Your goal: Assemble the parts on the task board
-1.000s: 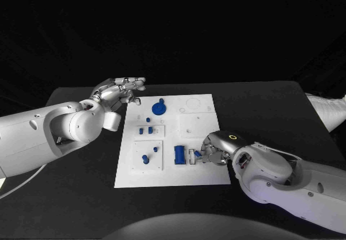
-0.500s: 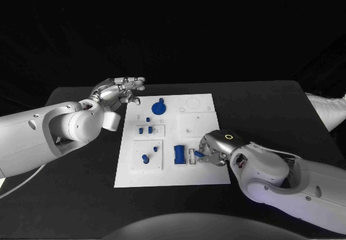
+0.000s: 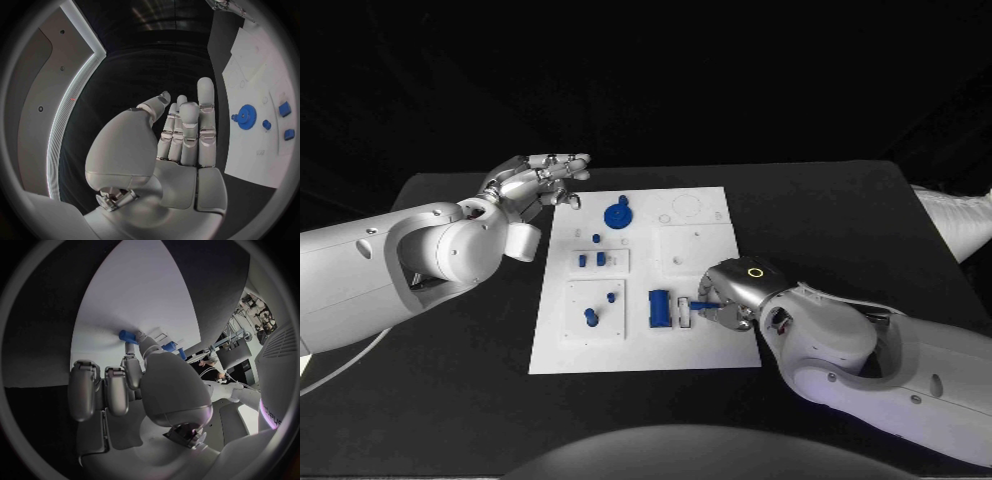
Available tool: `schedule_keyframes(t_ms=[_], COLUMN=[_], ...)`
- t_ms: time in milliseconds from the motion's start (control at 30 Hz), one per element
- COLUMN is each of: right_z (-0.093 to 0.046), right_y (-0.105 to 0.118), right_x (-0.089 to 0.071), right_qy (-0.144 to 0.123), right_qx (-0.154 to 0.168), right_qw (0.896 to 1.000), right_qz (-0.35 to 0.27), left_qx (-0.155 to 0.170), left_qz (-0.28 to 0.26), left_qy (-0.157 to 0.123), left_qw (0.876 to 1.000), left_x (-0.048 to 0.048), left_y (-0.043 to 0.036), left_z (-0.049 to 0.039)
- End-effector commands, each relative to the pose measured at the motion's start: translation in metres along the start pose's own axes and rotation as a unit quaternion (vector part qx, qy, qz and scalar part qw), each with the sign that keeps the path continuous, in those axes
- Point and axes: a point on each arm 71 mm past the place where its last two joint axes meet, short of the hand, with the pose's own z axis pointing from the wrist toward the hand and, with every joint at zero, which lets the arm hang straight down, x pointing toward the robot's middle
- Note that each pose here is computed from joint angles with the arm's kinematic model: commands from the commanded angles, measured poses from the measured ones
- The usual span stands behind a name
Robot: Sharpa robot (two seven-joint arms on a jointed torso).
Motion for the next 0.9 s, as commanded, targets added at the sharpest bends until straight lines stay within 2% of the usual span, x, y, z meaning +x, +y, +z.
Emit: schedule_keyframes(t_ms=[33, 333, 633, 767, 900], right_z=[0.000, -0.001, -0.006, -0.008, -0.009], right_y=[-0.006, -0.005, -0.006, -0.006, -0.007], right_x=[0.006, 0.002, -0.007, -0.008, -0.007], right_qy=[0.010, -0.016, -0.069, -0.074, -0.066], right_qx=[0.018, 0.019, 0.018, 0.021, 0.028], right_qw=[1.000, 0.999, 0.992, 0.987, 0.982], right_qz=[-0.006, 0.024, 0.100, 0.141, 0.176], left_qx=[0.003, 0.004, 0.004, 0.004, 0.004], left_qz=[-0.004, -0.004, -0.004, -0.005, -0.005], left_qy=[0.010, 0.010, 0.011, 0.011, 0.012], left_qw=[1.000, 1.000, 1.000, 1.000, 1.000], left_x=[0.0024, 0.0024, 0.0026, 0.0029, 0.0030], left_y=[-0.0009, -0.0009, -0.0010, -0.0009, -0.0009], left_z=[-0.0001, -0.0002, -0.0004, -0.0004, -0.0004])
